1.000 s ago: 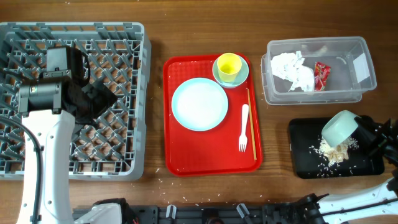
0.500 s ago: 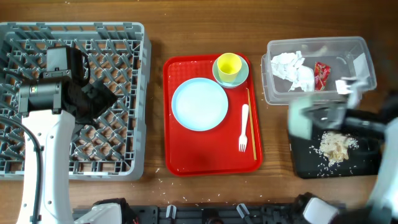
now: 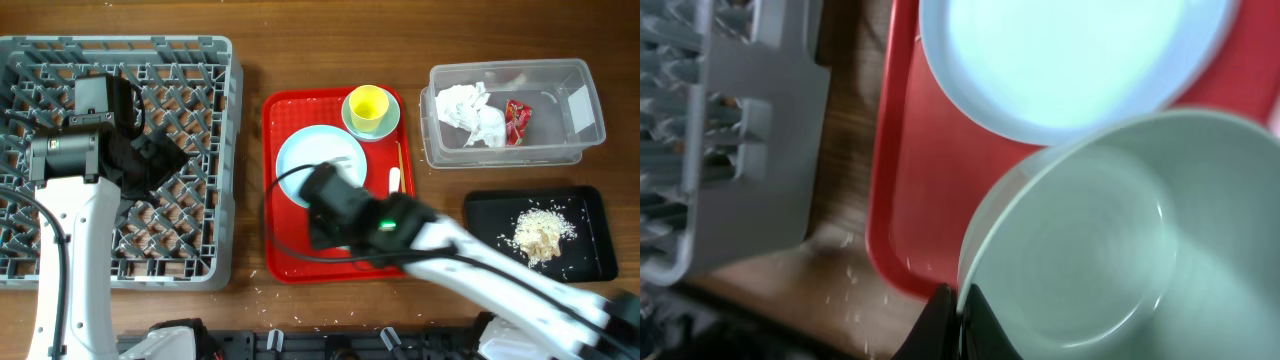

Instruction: Sort waste into correct bins and load items into the dishwasher rack

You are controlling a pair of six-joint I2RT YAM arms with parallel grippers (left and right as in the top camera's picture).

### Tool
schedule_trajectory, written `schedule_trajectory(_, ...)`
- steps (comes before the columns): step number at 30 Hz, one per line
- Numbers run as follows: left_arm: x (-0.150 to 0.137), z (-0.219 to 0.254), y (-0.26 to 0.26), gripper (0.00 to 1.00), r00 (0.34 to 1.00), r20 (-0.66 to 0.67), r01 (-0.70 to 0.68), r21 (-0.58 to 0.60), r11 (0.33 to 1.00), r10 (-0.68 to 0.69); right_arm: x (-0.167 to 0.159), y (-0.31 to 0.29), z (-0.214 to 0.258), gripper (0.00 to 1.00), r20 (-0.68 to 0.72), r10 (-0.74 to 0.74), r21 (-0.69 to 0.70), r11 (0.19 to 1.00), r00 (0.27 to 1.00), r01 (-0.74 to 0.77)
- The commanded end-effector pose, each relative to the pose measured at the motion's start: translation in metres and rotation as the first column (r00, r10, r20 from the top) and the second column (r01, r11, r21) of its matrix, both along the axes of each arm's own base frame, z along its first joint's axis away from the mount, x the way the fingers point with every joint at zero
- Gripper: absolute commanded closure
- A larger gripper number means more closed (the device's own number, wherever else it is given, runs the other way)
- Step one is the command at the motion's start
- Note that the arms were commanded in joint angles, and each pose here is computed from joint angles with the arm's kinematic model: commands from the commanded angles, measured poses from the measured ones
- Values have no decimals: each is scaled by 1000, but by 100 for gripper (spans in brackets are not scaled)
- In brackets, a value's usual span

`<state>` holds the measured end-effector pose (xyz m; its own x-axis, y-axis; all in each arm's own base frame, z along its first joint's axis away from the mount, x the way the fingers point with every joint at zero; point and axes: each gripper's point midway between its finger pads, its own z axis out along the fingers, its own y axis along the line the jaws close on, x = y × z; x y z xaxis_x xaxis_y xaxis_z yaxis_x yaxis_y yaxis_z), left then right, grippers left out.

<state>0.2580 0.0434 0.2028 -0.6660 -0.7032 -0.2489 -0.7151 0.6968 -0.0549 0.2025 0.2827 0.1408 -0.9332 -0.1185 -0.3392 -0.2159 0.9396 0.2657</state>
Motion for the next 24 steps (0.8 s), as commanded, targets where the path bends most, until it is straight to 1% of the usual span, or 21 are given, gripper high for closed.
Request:
schedule_trajectory(1,1,7,2,0,1000,25,-3,11,1000,3,4,17,-37,96,16,-60,-80,995,998,61)
schedule_trajectory(4,1,7,2,0,1000,26,-3,11,1000,3,4,22,-58,96,-16,-62,-108,992,998,60)
schedule_trajectory(5,1,7,2,0,1000,26,-4,11,1000,3,2,24,-59,93,-27,-58,-101,993,998,55)
schedule_trajectory(6,1,7,2,0,1000,26,-4,11,1000,4,0,26,-58,76,-36,-52,-91,995,998,49)
schedule_trajectory(7,1,7,2,0,1000,25,-3,11,1000,3,-2,29,-55,51,-51,-43,-75,996,998,39)
schedule_trajectory(8,1,7,2,0,1000,26,-3,11,1000,3,-5,33,-51,29,-64,-21,-59,998,998,17)
schedule_trajectory(10,1,7,2,0,1000,26,-3,11,1000,3,-6,35,-39,5,-69,-2,-45,999,998,-1)
schedule_trajectory(11,1,7,2,0,1000,26,-3,11,1000,3,-3,29,-27,0,-71,-18,-50,999,997,15)
schedule_trajectory(15,1,7,2,0,1000,26,-3,11,1000,3,24,-23,34,0,-46,-146,-51,988,988,143)
schedule_trajectory(17,1,7,2,0,1000,26,-3,11,1000,3,41,-70,60,0,-26,-242,-47,970,970,240)
schedule_trajectory(19,1,7,2,0,1000,26,-4,10,1000,4,51,-131,77,0,-11,-397,-57,917,918,396)
schedule_trajectory(21,8,8,-1,0,998,56,-5,-11,1000,6,55,-175,87,0,23,-456,-83,886,890,456)
schedule_trajectory(22,18,11,-6,0,995,100,5,-37,999,-2,58,-202,94,0,49,-486,-88,868,873,489)
schedule_trajectory(23,19,10,-21,0,995,102,34,-121,992,-22,60,-211,96,0,56,-512,-83,853,857,515)
schedule_trajectory(24,11,8,-35,0,997,73,50,-197,979,-36,62,-218,96,0,57,-540,-80,836,840,543)
